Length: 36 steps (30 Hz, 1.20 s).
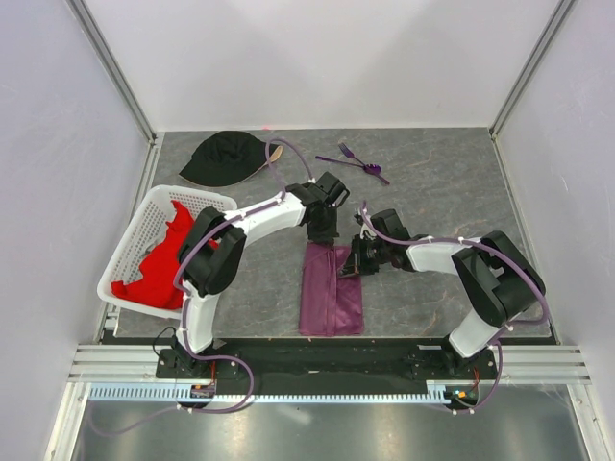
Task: Fold the napkin into a case and place the utensils inside
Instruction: Smooth out the 2/3-rectangle-folded napkin at the center of the board.
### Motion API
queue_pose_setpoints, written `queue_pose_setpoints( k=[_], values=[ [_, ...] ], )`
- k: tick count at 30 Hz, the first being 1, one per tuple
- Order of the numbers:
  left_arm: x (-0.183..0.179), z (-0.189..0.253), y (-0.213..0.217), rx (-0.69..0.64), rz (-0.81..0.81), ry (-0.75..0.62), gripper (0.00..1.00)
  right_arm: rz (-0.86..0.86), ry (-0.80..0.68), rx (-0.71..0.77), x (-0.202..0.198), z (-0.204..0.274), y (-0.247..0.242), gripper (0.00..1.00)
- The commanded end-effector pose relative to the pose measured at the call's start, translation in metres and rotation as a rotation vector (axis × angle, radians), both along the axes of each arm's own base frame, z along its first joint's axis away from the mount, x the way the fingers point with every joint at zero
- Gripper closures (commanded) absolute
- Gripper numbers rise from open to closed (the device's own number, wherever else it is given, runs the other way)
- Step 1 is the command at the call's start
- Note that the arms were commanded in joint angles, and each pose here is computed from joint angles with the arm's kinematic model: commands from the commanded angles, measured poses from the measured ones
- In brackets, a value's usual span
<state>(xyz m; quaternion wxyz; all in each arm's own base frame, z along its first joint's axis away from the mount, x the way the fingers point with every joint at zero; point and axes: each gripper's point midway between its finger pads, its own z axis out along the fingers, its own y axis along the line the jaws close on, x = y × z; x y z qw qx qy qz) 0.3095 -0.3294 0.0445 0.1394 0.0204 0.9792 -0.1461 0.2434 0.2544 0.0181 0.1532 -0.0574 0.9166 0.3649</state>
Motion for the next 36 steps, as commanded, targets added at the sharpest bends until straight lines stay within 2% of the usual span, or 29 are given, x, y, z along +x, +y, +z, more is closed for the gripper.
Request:
queue_pose_setpoints(
  k=[1,7,15,22,25,28,30,31,36],
  values=[
    [0.018,-0.001,-0.017,-0.056,-0.012,-0.03,0.98,0.007,-0.047,-0.002,0.014,0.004,0.003,0.98],
    [0.027,-0.018,-0.008,-0.041,0.016,-0.017,0.98,0.001,-0.053,0.0,0.015,0.006,0.003,0.98],
    [0.025,0.011,-0.015,-0.112,-0.011,-0.05,0.98,-0.01,-0.054,-0.016,0.015,0.003,-0.001,0.97],
    [0.0,0.052,0.007,-0.139,-0.026,-0.096,0.64,-0.006,-0.079,-0.013,0.015,0.016,-0.003,0.94],
    [-0.018,0.054,0.017,-0.147,-0.046,-0.077,0.58,-0.002,-0.095,-0.023,0.015,0.027,-0.005,0.9],
    [-0.039,0.058,0.024,-0.16,-0.074,-0.064,0.53,-0.01,-0.121,-0.041,0.018,0.043,-0.009,0.75],
    [-0.052,0.067,0.026,-0.174,-0.082,-0.08,0.57,-0.009,-0.138,-0.051,0.016,0.053,-0.012,0.71],
    [-0.062,0.061,0.031,-0.167,-0.083,-0.065,0.67,-0.007,-0.136,-0.049,0.014,0.056,-0.013,0.7],
    [-0.101,0.052,0.046,-0.181,-0.066,-0.022,0.85,0.014,-0.083,0.031,-0.011,0.06,-0.007,0.69]
  ],
)
